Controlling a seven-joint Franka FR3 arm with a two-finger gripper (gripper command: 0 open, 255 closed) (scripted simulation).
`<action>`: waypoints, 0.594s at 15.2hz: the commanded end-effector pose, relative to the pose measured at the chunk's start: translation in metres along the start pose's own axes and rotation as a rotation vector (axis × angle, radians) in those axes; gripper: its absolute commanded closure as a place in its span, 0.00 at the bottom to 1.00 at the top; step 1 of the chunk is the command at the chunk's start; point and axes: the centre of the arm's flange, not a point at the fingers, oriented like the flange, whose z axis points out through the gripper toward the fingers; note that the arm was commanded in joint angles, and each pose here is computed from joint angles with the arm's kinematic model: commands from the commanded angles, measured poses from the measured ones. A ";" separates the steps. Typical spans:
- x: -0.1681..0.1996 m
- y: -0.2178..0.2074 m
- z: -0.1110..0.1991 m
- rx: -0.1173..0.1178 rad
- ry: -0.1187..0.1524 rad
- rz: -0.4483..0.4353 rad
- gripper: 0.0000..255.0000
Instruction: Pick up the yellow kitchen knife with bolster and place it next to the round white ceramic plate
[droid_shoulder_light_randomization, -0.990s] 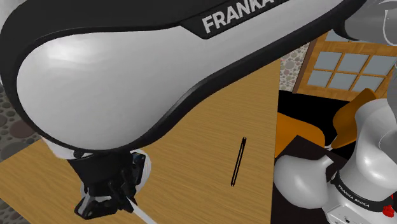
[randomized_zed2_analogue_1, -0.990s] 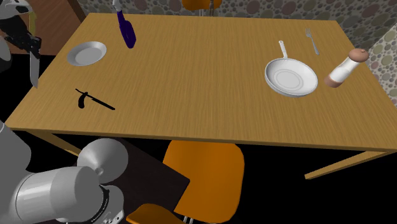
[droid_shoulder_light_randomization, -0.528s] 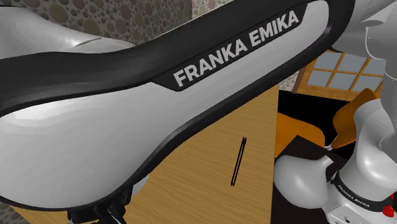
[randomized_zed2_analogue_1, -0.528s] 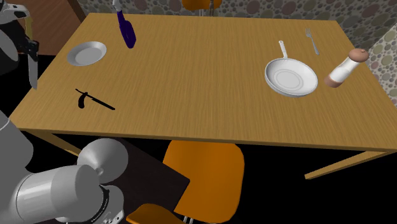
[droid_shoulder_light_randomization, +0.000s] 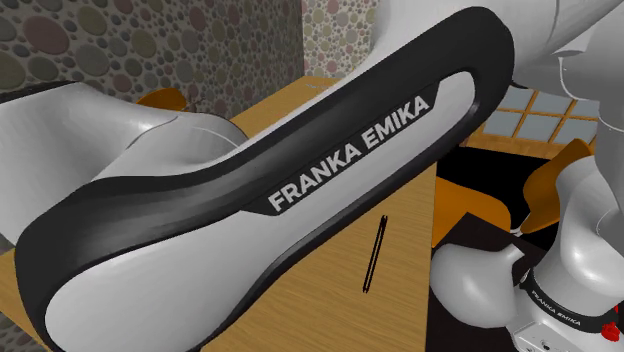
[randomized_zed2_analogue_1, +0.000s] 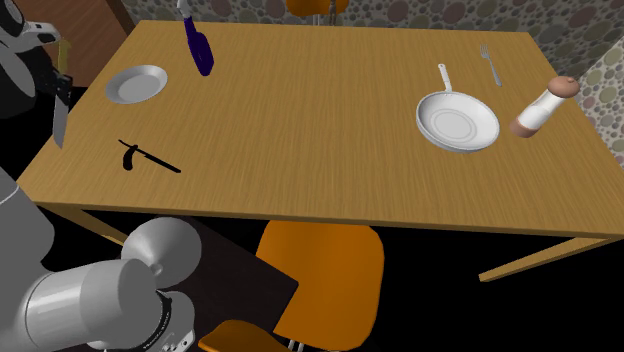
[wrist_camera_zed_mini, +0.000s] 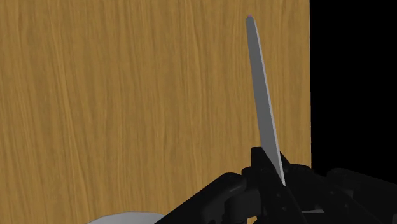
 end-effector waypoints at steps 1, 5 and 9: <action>-0.001 0.001 0.014 -0.003 -0.006 -0.002 1.00; 0.001 0.002 0.035 -0.003 -0.006 -0.002 1.00; 0.002 0.003 0.048 -0.003 -0.006 -0.002 1.00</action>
